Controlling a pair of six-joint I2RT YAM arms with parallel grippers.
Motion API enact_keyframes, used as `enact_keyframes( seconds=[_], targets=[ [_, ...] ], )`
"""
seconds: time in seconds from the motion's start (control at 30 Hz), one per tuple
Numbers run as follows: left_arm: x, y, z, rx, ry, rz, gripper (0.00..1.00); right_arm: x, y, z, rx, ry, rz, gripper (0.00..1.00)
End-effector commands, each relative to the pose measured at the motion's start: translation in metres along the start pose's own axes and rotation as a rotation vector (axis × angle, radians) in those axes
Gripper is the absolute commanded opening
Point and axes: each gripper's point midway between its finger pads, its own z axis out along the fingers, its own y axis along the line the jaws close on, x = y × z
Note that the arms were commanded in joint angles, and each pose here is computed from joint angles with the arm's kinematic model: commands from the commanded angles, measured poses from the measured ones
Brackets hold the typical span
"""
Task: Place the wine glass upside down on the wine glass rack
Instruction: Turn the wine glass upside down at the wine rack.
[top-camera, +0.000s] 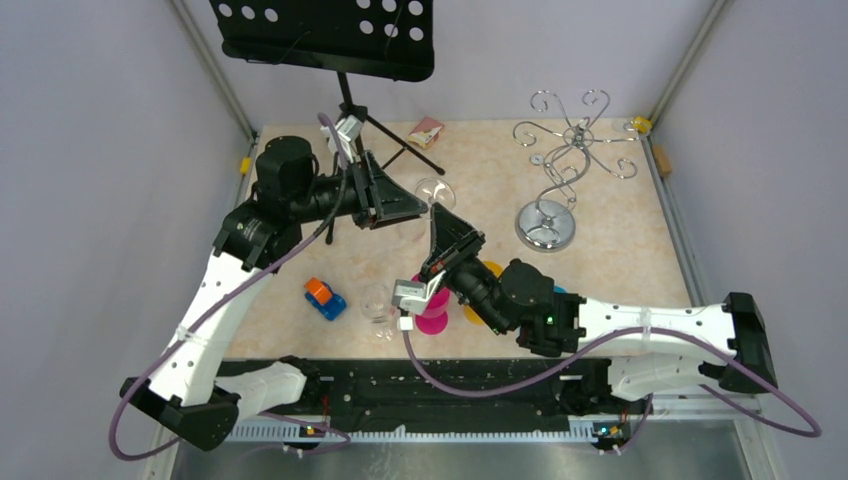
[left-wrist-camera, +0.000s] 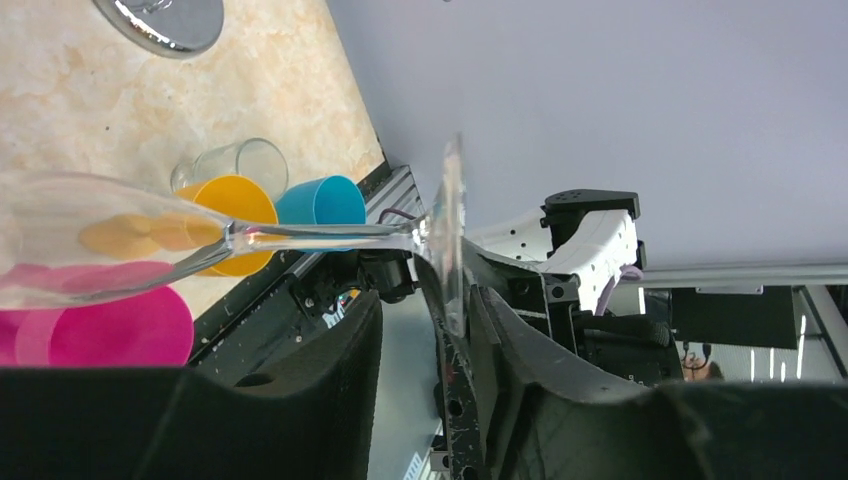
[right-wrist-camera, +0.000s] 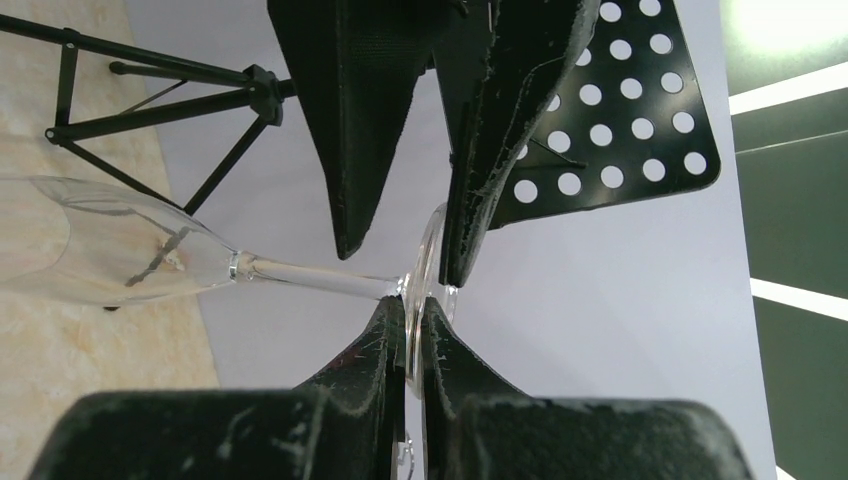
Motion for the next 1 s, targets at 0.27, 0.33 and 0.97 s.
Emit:
enact_keyframes(
  seconds=[0.27, 0.33, 0.97],
  targets=[
    [-0.004, -0.019, 0.002, 0.100, 0.017, 0.035, 0.33, -0.002, -0.006, -0.001, 0.056, 0.010, 0.050, 0.00],
    [-0.002, -0.017, 0.004, 0.102, 0.033, 0.028, 0.28, -0.002, -0.002, -0.001, 0.047, 0.011, 0.045, 0.00],
    [-0.012, -0.002, -0.012, -0.018, -0.107, 0.132, 0.00, 0.003, 0.015, 0.006, 0.017, 0.123, 0.077, 0.73]
  ],
)
